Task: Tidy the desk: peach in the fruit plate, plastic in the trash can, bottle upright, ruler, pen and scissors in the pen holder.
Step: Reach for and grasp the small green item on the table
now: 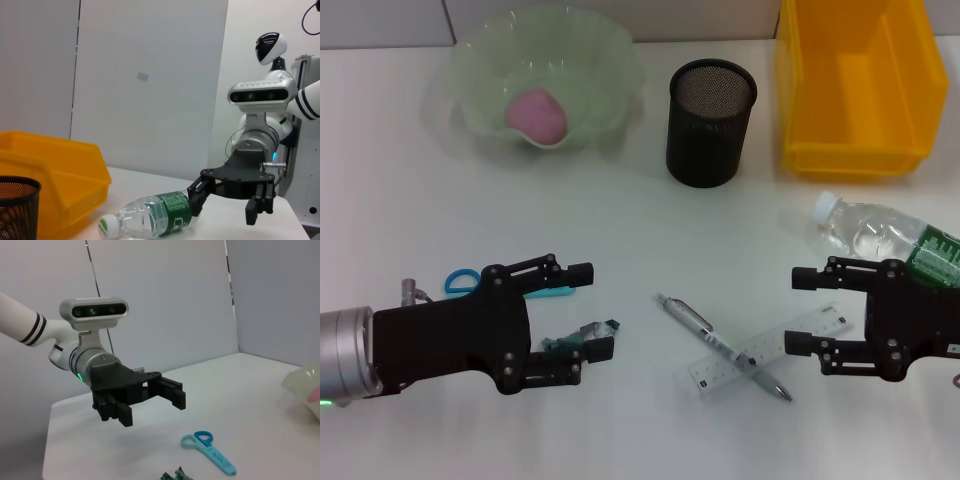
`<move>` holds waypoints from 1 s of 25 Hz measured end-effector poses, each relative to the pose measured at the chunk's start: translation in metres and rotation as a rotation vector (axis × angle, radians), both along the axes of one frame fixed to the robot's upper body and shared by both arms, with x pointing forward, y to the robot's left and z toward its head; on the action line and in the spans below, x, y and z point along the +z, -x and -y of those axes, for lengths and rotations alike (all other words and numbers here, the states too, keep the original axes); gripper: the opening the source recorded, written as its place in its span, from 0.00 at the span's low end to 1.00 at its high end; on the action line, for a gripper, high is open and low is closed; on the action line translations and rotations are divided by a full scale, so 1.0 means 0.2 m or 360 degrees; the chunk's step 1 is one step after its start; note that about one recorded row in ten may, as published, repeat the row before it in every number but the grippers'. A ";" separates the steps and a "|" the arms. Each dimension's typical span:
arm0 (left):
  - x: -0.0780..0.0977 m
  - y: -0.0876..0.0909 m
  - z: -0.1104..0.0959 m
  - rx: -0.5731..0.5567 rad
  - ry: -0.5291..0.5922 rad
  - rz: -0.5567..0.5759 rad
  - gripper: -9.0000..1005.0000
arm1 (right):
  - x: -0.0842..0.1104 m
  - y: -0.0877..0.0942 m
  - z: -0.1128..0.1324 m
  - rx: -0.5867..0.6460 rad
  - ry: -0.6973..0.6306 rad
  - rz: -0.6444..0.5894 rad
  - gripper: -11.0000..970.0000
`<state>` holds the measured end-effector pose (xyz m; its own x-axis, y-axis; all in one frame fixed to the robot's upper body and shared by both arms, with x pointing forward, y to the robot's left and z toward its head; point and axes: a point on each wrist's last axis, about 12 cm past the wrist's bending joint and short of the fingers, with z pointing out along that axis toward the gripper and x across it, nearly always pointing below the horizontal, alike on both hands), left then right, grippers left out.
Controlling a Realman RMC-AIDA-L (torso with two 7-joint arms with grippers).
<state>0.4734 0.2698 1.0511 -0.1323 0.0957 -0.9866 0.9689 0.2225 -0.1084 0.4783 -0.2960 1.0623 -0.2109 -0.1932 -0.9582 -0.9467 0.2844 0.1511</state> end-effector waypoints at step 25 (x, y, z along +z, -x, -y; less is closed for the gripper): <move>0.21 -0.29 0.00 -0.0087 -0.0567 -0.0349 0.79 | 0.00 0.00 0.00 0.0007 0.0008 0.0013 0.76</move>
<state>0.5319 0.2692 1.0940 -0.3204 0.4386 -0.8396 0.9430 0.2321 -0.2386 0.4778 -0.2956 1.0618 -0.2025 -0.1991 -0.9588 -0.9491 0.2811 0.1421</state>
